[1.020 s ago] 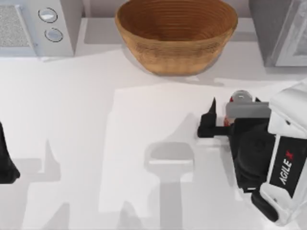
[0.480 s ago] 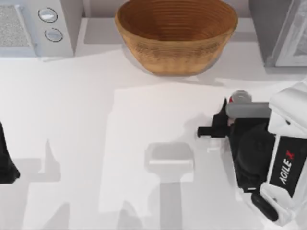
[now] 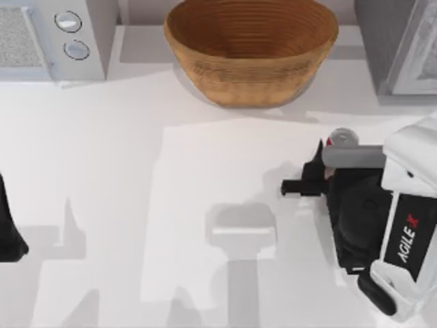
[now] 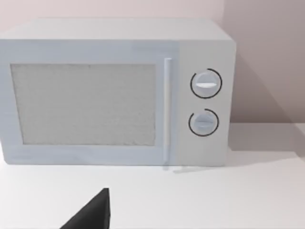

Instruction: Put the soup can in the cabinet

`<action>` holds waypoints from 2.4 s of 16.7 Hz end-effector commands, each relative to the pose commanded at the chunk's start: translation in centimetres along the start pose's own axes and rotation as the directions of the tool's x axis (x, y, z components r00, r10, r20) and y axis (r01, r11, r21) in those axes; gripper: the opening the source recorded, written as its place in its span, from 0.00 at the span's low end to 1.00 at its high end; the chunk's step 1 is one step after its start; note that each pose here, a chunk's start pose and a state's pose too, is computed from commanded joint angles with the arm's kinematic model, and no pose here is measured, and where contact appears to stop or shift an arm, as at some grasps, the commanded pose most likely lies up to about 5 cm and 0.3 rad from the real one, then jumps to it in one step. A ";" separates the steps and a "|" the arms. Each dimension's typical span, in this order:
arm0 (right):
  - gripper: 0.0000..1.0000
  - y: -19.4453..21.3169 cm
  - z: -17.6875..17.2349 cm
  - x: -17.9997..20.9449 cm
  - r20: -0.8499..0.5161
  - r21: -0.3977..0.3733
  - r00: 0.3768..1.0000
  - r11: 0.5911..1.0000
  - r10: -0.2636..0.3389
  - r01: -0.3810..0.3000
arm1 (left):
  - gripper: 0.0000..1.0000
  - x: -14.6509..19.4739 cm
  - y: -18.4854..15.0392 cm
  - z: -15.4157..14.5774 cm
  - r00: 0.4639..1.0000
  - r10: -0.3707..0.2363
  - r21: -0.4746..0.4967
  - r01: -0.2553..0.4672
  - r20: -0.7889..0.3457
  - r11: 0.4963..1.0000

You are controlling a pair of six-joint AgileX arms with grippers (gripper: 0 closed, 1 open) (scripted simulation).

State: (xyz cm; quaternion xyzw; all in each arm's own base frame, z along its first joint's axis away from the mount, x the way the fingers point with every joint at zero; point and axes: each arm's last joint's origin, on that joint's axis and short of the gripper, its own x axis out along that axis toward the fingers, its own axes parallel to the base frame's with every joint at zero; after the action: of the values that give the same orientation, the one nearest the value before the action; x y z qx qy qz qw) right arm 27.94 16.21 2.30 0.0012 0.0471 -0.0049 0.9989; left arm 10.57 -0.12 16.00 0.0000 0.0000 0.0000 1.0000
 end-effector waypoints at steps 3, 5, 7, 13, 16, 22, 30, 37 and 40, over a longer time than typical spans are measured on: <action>0.00 0.0 0.0 0.0 0.000 0.001 1.000 1.000 0.001 -0.001 | 1.00 0.0 0.0 0.0 1.000 0.000 0.000 0.000 0.000 1.000; 0.00 0.1 0.4 0.1 0.009 0.008 1.000 1.000 0.002 -0.002 | 1.00 0.0 0.0 0.0 1.000 0.000 0.000 0.000 0.000 1.000; 0.00 0.4 1.5 0.4 0.026 0.021 1.000 1.000 0.002 -0.002 | 1.00 0.0 0.0 0.0 1.000 0.000 0.000 0.000 0.000 1.000; 0.00 0.7 6.0 0.7 0.021 0.015 1.000 1.000 -0.008 0.007 | 1.00 0.0 0.0 0.0 1.000 0.000 0.000 0.000 0.000 1.000; 0.00 0.7 8.7 0.4 0.012 0.010 1.000 1.000 -0.007 0.007 | 1.00 0.0 0.0 0.0 1.000 0.000 0.000 0.000 0.000 1.000; 0.00 0.3 13.6 -0.9 0.002 0.004 1.000 1.000 0.000 0.000 | 1.00 0.0 0.0 0.0 1.000 0.000 0.000 0.000 0.000 1.000; 0.00 0.0 14.8 -1.4 -0.004 0.000 1.000 1.000 -0.001 0.001 | 1.00 0.0 0.0 0.0 1.000 0.000 0.000 0.000 0.000 1.000; 0.00 -2.9 18.2 -3.0 0.058 0.038 0.998 0.999 0.003 -0.005 | 1.00 0.0 0.0 0.0 1.000 0.000 0.000 0.000 0.000 1.000; 0.00 -5.8 19.8 -5.1 0.071 0.036 0.997 0.999 0.002 -0.005 | 1.00 0.0 0.0 0.0 1.000 0.000 0.000 0.000 0.000 1.000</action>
State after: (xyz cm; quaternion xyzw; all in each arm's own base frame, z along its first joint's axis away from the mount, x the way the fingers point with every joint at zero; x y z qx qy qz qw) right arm 24.63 10.38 22.45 0.0194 0.0116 -0.0041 0.9997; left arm 10.57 -0.12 16.00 0.0000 0.0000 0.0000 1.0000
